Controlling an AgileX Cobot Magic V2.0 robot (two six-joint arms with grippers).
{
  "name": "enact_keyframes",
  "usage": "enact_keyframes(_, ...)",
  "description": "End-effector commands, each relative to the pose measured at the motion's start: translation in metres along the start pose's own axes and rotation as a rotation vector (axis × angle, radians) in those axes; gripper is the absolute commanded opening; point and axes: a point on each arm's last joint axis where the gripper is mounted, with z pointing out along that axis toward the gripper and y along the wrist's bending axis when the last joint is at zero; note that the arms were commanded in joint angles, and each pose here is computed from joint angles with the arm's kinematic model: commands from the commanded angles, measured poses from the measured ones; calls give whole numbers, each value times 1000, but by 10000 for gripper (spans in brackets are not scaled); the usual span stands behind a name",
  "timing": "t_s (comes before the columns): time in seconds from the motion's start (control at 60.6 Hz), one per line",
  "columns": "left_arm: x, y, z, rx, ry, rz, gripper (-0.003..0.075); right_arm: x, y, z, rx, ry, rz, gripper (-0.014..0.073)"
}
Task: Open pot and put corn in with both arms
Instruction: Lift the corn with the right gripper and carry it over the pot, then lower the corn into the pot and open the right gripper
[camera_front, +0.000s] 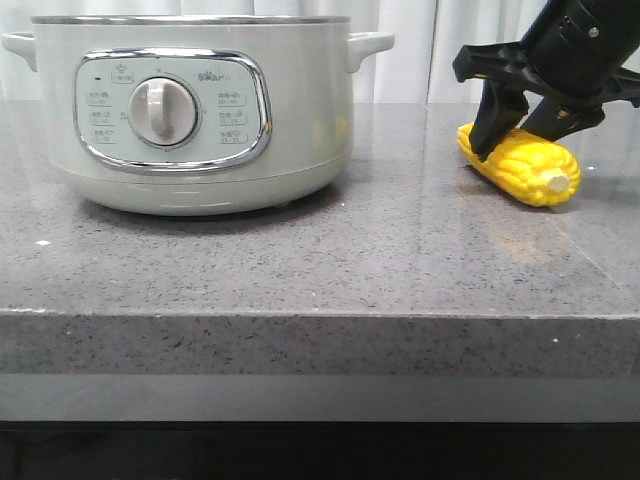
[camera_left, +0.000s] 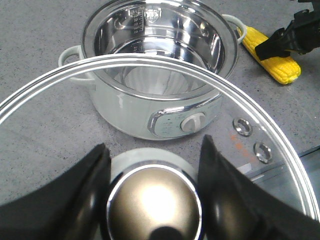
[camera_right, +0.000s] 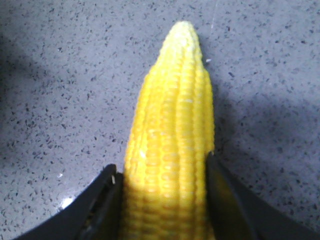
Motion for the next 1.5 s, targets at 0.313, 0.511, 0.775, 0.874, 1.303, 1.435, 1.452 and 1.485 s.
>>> enact_keyframes(0.313, -16, -1, -12, 8, -172, -12, 283, -62, 18, -92, -30, -332, -67, 162)
enact_keyframes(0.511, -16, -1, -12, 8, -172, -12, 283, -92, 80, -120, -156, -427, -229, 162)
enact_keyframes(0.775, -16, -1, -12, 8, -172, -12, 283, -103, 172, -98, -337, -430, -356, 162)
enact_keyframes(0.874, -16, -1, -12, 8, -172, -12, 283, -100, 193, -82, -371, -413, -380, 162)
enact_keyframes(1.303, -16, -1, -12, 8, -176, -12, 283, -84, 203, -51, -377, -272, -413, 426)
enact_keyframes(1.435, -17, -1, -12, 8, -186, -12, 283, -84, 203, -52, -378, -274, -413, 500)
enact_keyframes(1.452, -17, -1, -12, 8, -186, -12, 283, -84, 203, -52, -378, -276, -413, 507)
enact_keyframes(1.485, -17, -1, -12, 8, -186, -12, 283, -84, 203, -52, -378, -276, -413, 517)
